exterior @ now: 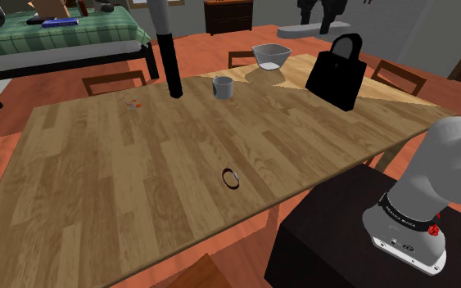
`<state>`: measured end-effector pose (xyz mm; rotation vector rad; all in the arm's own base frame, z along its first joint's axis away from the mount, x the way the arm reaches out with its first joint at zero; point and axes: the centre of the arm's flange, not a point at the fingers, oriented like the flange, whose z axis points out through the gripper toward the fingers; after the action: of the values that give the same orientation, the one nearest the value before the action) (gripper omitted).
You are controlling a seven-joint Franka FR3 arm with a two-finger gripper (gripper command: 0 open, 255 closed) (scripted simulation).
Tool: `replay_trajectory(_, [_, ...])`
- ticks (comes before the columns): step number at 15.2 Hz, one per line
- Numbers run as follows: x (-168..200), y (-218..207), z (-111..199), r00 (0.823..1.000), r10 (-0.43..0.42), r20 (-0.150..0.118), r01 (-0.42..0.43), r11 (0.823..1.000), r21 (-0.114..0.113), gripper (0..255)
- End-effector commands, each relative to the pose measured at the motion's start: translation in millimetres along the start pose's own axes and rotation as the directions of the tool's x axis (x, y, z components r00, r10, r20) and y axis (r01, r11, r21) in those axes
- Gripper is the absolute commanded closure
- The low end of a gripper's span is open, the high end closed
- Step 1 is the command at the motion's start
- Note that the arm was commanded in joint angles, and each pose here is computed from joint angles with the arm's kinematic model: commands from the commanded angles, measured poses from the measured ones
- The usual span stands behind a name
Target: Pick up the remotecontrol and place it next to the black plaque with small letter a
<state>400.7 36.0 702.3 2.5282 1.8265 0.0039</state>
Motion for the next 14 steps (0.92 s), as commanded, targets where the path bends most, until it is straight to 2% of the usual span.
replay_trajectory(1, [-23.8,-3.5,1.9,1.000,-0.002,-0.001,0.002,1.000,0.000,255])
replay_trajectory(14, [-194.3,-23.3,2.7,1.000,-0.002,-0.001,0.002,1.000,0.000,255])
